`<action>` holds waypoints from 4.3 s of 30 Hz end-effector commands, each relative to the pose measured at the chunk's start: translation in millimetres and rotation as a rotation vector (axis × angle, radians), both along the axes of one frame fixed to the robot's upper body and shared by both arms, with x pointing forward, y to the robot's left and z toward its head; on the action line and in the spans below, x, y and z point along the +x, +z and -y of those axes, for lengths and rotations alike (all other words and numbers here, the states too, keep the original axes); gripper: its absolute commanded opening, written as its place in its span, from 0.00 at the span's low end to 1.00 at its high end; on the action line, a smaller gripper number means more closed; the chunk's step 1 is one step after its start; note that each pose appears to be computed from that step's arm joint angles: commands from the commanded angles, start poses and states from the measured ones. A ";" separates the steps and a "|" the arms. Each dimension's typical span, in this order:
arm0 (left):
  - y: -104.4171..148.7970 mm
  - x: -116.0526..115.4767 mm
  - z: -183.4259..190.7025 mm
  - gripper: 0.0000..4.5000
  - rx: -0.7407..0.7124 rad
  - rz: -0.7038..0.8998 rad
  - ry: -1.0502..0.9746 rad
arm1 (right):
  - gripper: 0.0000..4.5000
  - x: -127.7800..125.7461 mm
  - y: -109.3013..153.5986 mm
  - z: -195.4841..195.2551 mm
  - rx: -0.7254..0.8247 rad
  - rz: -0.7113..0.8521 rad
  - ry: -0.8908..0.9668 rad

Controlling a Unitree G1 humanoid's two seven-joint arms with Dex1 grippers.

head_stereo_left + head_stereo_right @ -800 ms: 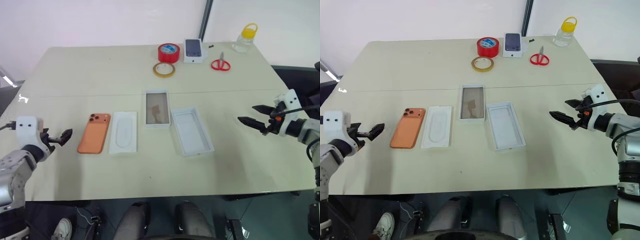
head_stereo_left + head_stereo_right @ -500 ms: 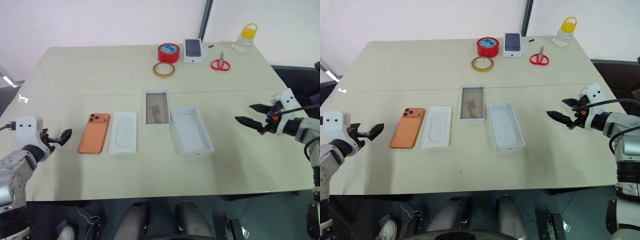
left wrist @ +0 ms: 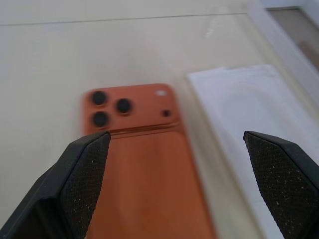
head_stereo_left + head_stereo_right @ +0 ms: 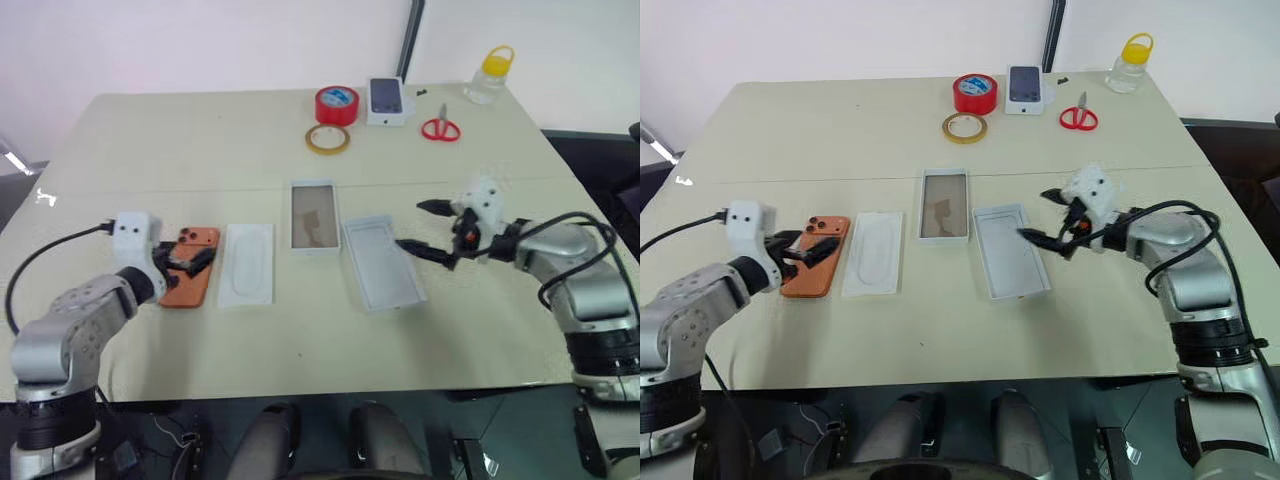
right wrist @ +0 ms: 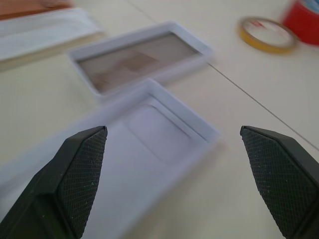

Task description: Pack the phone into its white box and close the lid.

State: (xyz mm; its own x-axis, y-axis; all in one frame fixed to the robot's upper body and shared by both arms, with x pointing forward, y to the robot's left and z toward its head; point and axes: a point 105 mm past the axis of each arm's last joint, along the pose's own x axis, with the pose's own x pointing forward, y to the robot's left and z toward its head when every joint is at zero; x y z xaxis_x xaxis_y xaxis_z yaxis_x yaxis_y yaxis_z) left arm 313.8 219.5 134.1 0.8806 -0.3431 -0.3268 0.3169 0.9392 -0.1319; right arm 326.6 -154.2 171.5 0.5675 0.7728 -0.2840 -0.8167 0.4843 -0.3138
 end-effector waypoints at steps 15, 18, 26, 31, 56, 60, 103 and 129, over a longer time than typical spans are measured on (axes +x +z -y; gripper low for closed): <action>-15.9 -8.6 28.5 1.00 -0.185 -0.263 0.073 | 0.99 -36.2 -1.5 -59.6 0.005 0.032 0.221; -19.8 -11.0 30.1 1.00 -0.190 -0.292 0.081 | 0.99 -36.5 -1.5 -61.1 0.003 0.032 0.235; -25.6 -8.4 44.4 0.95 -0.232 -0.323 0.063 | 1.00 -36.5 -2.8 -64.4 -0.003 0.045 0.239; -27.3 -3.9 35.1 0.66 -0.255 -0.318 0.128 | 1.00 -37.1 -4.2 -63.1 -0.005 0.048 0.223; 21.1 14.4 -0.1 0.00 -0.520 -0.133 0.227 | 1.00 -5.6 -16.8 -112.5 -0.144 0.139 0.240; 25.9 17.6 2.4 0.00 -0.495 -0.123 0.215 | 1.00 14.3 -31.8 -126.4 -0.194 0.104 0.259; 10.4 -2.8 68.1 0.00 -0.471 -0.183 0.013 | 0.65 -46.2 -18.3 -82.1 -0.138 0.003 0.408; -10.0 -16.0 119.5 0.42 -0.436 -0.279 -0.067 | 0.66 -40.2 -23.1 -75.7 -0.130 0.008 0.342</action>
